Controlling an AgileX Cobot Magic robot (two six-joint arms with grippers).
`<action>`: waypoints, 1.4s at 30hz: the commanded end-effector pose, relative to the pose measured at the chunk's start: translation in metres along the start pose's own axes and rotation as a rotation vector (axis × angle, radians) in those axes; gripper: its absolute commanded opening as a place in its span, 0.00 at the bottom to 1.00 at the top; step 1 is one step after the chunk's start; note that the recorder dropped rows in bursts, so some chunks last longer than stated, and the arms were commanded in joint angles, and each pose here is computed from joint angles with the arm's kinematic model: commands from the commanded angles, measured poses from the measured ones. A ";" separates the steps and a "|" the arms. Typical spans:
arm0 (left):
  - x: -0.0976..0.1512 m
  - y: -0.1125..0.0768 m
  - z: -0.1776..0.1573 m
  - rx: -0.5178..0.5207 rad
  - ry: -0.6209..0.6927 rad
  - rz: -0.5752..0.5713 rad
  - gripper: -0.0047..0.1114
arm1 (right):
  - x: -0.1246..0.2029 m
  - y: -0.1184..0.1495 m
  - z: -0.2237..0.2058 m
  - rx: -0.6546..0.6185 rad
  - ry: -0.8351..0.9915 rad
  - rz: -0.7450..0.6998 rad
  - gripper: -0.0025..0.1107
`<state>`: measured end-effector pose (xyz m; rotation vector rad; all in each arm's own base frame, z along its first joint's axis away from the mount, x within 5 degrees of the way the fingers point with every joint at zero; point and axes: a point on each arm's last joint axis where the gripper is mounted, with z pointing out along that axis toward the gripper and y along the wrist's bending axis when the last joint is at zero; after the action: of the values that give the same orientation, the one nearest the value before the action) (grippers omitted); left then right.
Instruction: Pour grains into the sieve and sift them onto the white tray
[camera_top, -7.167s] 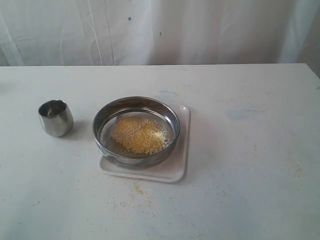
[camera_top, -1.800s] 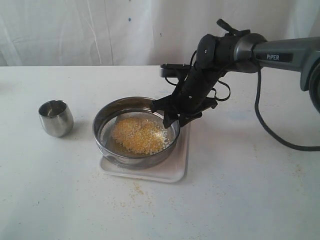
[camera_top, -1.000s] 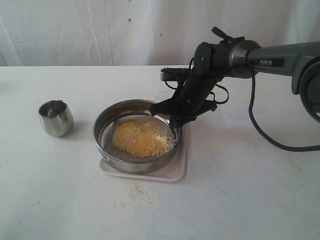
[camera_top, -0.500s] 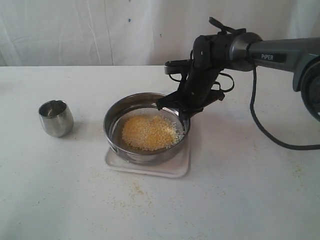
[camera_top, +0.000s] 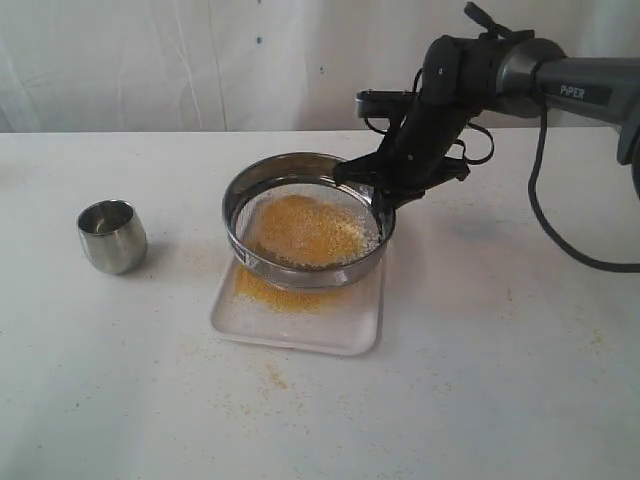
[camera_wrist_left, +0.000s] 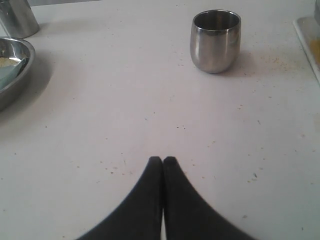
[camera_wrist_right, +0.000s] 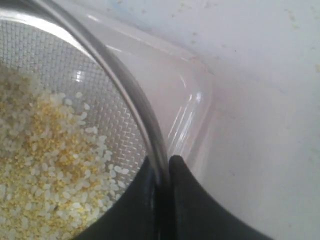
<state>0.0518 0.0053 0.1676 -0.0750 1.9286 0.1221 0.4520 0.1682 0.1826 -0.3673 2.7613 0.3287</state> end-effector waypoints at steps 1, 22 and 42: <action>0.001 0.000 0.000 0.005 -0.002 -0.005 0.04 | 0.001 0.000 -0.007 -0.021 -0.007 -0.004 0.02; 0.001 0.000 0.000 0.005 -0.002 -0.005 0.04 | 0.010 0.011 -0.005 -0.052 0.064 0.018 0.02; 0.001 0.000 0.000 0.005 -0.002 -0.005 0.04 | 0.015 0.023 -0.021 -0.059 0.150 0.026 0.02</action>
<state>0.0518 0.0053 0.1676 -0.0750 1.9286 0.1221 0.4298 0.1778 0.1895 -0.3810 2.9087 0.3675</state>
